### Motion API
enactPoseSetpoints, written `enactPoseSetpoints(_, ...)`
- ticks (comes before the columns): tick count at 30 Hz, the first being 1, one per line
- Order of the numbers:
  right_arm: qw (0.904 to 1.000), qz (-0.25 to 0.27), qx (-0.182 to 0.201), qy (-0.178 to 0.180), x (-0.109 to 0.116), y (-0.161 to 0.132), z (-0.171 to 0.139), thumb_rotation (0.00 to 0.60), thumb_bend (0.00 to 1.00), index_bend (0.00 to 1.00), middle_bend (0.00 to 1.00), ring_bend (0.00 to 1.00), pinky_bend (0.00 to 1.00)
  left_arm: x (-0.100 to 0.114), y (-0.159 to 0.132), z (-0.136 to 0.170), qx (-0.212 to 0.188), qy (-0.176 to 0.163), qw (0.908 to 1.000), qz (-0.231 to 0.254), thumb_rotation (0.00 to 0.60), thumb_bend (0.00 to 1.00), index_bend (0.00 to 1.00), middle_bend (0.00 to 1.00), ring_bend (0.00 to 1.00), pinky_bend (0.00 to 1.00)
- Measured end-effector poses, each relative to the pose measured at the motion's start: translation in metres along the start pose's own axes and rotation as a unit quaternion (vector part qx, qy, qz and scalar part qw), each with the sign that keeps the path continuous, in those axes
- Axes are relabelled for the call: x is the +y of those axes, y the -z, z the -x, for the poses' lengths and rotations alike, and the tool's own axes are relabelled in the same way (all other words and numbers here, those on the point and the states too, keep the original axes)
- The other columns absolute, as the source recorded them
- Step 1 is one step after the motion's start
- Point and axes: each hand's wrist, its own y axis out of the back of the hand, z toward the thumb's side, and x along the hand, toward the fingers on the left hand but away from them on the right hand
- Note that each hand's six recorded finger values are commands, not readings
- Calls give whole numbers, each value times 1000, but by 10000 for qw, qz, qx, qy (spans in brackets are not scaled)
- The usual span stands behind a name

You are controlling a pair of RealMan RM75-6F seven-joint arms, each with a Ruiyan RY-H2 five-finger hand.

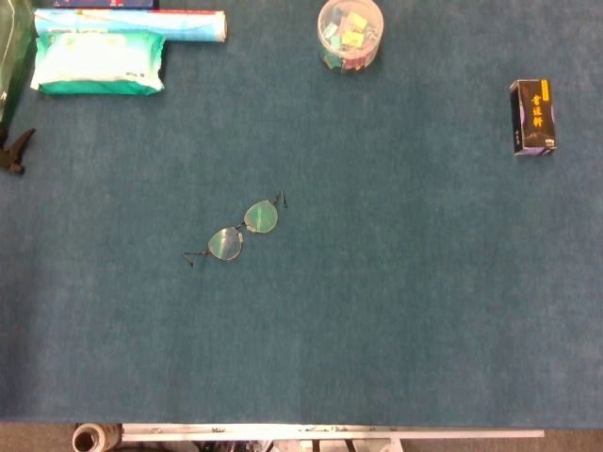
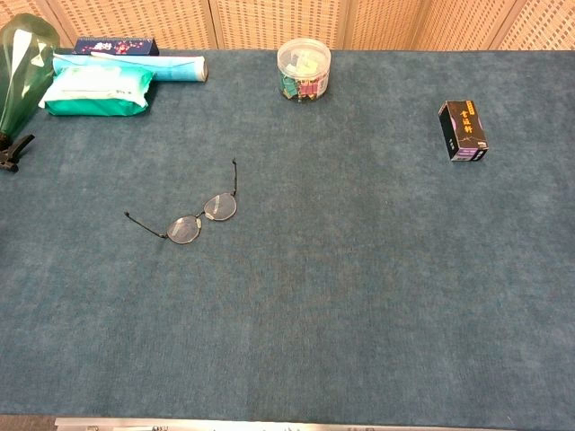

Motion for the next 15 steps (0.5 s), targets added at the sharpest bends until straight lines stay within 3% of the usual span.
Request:
enactPoseSetpoints(5,9997,159,102,138,6,-4,-2,600,156,507,468,356,600,-3,-11,3,-317,44,9994,152,600,449,377,420,291,409)
enactPoseSetpoints(10,9995,204,65,229,10,-2,-2,600,156,507,468,356,600,-13,-21,8,-687,386,9963,354,600,258,216,268,233,333)
enactPoseSetpoints(15,9995,202,60,231,10,-2,-2,600,157,507,468,356,600,-21,-29,9,-893,651,9923,554,600,149,117,80,101,212)
